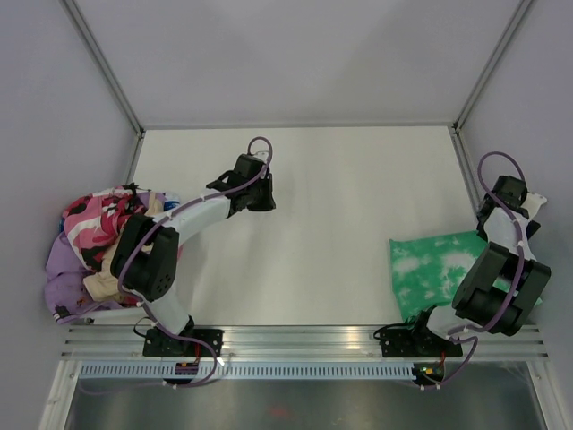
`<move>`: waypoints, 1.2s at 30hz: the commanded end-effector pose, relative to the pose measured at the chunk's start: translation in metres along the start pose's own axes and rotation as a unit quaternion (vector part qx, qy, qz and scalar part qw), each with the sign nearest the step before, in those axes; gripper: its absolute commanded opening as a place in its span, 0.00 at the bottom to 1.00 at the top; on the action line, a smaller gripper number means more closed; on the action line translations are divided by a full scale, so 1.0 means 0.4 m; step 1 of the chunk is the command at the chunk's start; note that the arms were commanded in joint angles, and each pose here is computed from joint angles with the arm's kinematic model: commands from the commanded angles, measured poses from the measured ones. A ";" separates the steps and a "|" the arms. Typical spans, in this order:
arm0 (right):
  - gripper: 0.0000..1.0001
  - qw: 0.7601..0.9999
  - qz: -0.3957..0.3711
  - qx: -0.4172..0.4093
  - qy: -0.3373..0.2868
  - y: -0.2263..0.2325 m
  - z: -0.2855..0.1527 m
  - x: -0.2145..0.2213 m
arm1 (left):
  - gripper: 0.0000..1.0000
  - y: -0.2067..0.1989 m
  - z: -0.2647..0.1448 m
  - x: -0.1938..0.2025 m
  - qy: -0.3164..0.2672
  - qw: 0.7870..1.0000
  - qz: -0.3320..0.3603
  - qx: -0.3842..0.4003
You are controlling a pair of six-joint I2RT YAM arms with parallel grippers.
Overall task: Fold and stack the trousers
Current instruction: Neatly place the folded trousers to the corner
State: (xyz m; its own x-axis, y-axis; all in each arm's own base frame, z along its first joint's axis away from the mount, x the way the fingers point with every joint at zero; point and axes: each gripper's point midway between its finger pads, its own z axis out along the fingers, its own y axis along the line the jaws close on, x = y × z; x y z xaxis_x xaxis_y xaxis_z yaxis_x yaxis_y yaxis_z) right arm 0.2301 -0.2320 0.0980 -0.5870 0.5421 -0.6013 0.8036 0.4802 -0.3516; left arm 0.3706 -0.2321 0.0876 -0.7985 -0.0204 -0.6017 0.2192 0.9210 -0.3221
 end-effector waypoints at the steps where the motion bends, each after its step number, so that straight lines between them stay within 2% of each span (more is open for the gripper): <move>1: 0.63 0.998 0.022 0.049 -0.025 -0.069 0.027 -0.026 | 0.02 -0.005 -0.006 -0.041 -0.015 1.000 0.002 -0.003; 4: 0.53 0.997 0.031 0.076 -0.015 -0.100 0.053 0.010 | 0.02 -0.010 0.002 -0.036 -0.005 1.000 -0.002 0.001; 5: 0.42 0.996 0.035 0.079 -0.012 -0.106 0.060 0.021 | 0.02 -0.010 0.004 -0.035 -0.004 1.000 -0.005 0.001; 8: 0.24 0.995 0.043 0.085 0.006 -0.121 0.094 0.079 | 0.02 -0.008 0.008 -0.035 -0.003 1.000 -0.007 -0.002; 10: 0.16 0.995 0.052 0.084 0.021 -0.125 0.114 0.099 | 0.02 -0.008 0.011 -0.040 0.000 1.000 -0.005 -0.005; 11: 0.10 0.995 0.053 0.085 0.025 -0.127 0.118 0.103 | 0.02 -0.006 0.013 -0.041 0.002 1.000 -0.004 -0.008; 14: 0.08 0.993 0.054 0.093 0.039 -0.131 0.129 0.111 | 0.02 -0.009 0.019 -0.050 0.007 1.000 -0.004 -0.010; 19: 0.28 0.992 0.054 0.061 0.092 -0.099 0.169 0.145 | 0.02 -0.015 0.021 -0.068 0.004 1.000 -0.001 -0.010; 22: 0.29 0.992 0.054 0.022 0.109 -0.067 0.161 0.144 | 0.04 -0.027 0.014 -0.080 0.006 1.000 0.008 -0.001; 24: 0.40 0.992 0.065 -0.014 0.105 -0.043 0.140 0.134 | 0.06 -0.036 0.003 -0.099 -0.002 1.000 0.016 0.003; 25: 0.46 0.994 0.072 -0.030 0.079 -0.040 0.109 0.105 | 0.07 -0.041 -0.006 -0.109 -0.006 1.000 0.020 0.006; 26: 0.65 0.994 0.074 -0.048 0.062 -0.029 0.088 0.085 | 0.08 -0.045 -0.012 -0.117 -0.011 1.000 0.025 0.009; 27: 0.71 0.993 0.075 -0.075 0.045 -0.010 0.061 0.065 | 0.11 -0.058 -0.030 -0.139 -0.023 0.999 0.029 0.017; 28: 0.88 0.992 0.069 -0.101 0.009 0.016 0.009 0.028 | 0.13 -0.067 -0.040 -0.150 -0.029 0.999 0.033 0.024; 29: 0.94 0.990 0.063 -0.125 -0.008 0.044 -0.022 0.011 | 0.16 -0.080 -0.051 -0.162 -0.035 0.998 0.041 0.035; 31: 0.98 0.972 0.044 -0.218 -0.073 0.131 -0.135 -0.050 | 0.26 -0.103 -0.088 -0.205 -0.059 0.996 0.052 0.049; 32: 0.98 0.963 0.040 -0.248 -0.099 0.155 -0.179 -0.076 | 0.35 -0.123 -0.111 -0.239 -0.074 0.994 0.057 0.059; 34: 0.98 0.920 0.040 -0.344 -0.184 0.206 -0.327 -0.174 | 0.46 -0.139 -0.151 -0.270 -0.085 0.992 0.067 0.063; 35: 0.98 0.904 0.036 -0.369 -0.213 0.212 -0.375 -0.205 | 0.59 -0.159 -0.191 -0.323 -0.110 0.989 0.078 0.066; 36: 0.98 0.873 0.034 -0.416 -0.253 0.229 -0.447 -0.250 | 0.66 -0.163 -0.213 -0.345 -0.121 0.987 0.081 0.062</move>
State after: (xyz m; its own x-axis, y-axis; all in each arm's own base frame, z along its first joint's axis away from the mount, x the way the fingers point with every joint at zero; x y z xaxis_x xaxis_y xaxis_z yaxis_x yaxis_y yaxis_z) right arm 0.3009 -0.1516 0.1665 -0.4421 0.4176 -0.7938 0.6112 0.7880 0.0741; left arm 0.4098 -0.2556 0.1614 -0.7403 0.0320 -0.6715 0.3198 0.8954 -0.3099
